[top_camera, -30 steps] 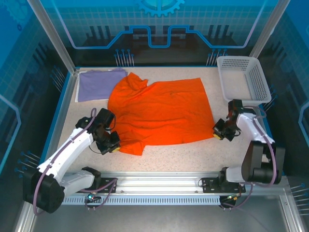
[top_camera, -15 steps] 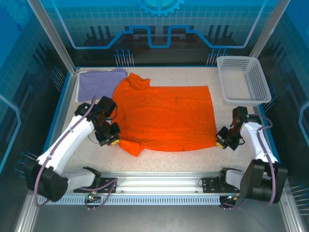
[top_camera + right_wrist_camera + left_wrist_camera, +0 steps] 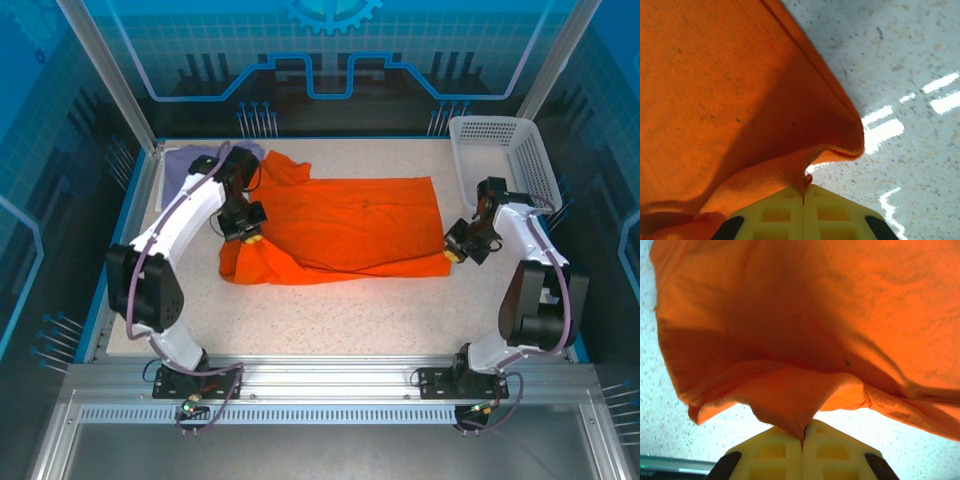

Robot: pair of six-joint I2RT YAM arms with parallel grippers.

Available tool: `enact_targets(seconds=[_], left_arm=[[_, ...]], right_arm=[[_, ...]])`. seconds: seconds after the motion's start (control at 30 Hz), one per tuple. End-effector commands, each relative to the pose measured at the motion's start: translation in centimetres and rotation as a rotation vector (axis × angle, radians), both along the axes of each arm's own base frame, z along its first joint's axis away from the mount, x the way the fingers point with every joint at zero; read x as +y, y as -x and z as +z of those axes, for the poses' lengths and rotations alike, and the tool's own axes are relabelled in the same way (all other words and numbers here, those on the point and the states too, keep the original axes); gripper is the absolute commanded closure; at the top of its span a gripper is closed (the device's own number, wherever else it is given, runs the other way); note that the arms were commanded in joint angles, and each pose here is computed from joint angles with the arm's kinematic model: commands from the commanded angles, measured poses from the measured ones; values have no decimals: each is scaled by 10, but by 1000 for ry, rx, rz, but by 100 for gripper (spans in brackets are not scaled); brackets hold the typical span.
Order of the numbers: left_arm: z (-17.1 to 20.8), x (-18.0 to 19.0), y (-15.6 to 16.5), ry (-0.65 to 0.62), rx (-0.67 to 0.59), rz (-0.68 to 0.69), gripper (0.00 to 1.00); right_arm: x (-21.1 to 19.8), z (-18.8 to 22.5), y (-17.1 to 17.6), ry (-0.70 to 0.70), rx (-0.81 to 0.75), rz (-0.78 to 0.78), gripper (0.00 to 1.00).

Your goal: Fold and stack the t-shirts

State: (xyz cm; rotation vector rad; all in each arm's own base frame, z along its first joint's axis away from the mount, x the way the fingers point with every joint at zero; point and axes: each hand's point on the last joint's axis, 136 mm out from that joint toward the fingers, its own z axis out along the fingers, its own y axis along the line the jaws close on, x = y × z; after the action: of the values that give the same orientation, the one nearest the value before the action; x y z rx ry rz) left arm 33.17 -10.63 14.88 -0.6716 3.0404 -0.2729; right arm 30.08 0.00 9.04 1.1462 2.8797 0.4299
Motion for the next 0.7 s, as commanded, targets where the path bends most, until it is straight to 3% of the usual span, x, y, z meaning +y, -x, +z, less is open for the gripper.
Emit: enact_targets(seconds=[0.0,0.23,0.67], left_arm=[[-2,9,-19,-35,-8,-46,100],[-15,18,-47,-73,10,-81,100],[-43,20,-82,-64,12,-113,100]], right_arm=[[7,2,-22,-16,-17,0,100],[6,-14,-43,-12,24,-13,100],[3,-48,-46,4,114,-61,100]])
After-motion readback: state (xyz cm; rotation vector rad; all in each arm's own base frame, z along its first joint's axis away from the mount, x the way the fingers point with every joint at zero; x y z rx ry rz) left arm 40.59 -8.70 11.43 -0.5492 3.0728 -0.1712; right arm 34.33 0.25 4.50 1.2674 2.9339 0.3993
